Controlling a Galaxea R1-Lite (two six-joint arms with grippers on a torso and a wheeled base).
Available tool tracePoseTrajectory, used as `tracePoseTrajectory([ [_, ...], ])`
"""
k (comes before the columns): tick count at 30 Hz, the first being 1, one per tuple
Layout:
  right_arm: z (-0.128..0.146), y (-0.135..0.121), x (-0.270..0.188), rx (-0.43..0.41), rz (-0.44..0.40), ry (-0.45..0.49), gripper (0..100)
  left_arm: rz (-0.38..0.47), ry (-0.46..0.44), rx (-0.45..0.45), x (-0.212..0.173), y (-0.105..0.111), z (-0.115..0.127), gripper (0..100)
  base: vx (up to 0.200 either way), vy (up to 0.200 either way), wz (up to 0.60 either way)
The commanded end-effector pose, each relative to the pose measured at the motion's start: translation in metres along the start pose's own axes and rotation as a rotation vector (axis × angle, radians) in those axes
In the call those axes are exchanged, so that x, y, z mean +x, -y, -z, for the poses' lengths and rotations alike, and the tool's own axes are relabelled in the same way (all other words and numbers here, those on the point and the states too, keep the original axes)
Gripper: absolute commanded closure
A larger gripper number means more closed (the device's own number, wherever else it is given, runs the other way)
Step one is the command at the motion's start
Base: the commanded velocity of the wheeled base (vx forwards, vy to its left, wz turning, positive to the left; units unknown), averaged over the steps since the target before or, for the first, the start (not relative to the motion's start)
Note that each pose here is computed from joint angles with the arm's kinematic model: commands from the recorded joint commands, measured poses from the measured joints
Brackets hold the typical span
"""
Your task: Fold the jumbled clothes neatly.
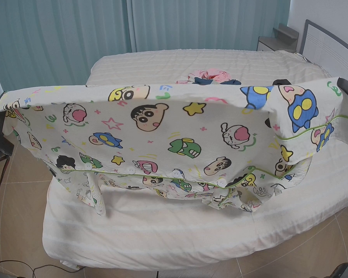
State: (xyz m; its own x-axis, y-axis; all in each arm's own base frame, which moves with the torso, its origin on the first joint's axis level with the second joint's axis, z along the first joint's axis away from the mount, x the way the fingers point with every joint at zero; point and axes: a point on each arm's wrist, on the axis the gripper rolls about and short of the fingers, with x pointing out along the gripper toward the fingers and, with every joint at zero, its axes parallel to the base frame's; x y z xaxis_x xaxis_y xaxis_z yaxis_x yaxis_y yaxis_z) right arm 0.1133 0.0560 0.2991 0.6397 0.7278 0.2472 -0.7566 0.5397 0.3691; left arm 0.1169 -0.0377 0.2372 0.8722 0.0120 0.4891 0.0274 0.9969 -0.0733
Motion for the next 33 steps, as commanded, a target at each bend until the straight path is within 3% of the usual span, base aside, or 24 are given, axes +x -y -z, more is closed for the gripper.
tracePoseTrajectory([
  [1,-0.004,-0.009,-0.009,-0.016,-0.035,0.024,100,-0.003,0.022,-0.008,-0.003,-0.002,-0.005,100,0.000,0.000,0.00],
  [8,-0.001,-0.012,-0.017,-0.018,-0.040,0.028,100,-0.006,0.034,-0.013,-0.009,-0.004,-0.010,100,0.000,0.000,0.00],
  [14,0.011,-0.005,-0.016,0.003,-0.015,-0.011,100,0.008,-0.063,0.021,-0.025,-0.010,-0.010,100,0.000,0.000,0.00],
  [26,0.053,0.032,0.004,0.101,0.098,-0.187,100,0.052,-0.513,0.131,-0.063,-0.019,0.021,100,0.000,0.000,0.00],
  [33,0.066,0.048,0.014,0.135,0.152,-0.246,100,0.044,-0.562,0.083,-0.051,-0.015,0.025,100,0.000,0.000,0.00],
])
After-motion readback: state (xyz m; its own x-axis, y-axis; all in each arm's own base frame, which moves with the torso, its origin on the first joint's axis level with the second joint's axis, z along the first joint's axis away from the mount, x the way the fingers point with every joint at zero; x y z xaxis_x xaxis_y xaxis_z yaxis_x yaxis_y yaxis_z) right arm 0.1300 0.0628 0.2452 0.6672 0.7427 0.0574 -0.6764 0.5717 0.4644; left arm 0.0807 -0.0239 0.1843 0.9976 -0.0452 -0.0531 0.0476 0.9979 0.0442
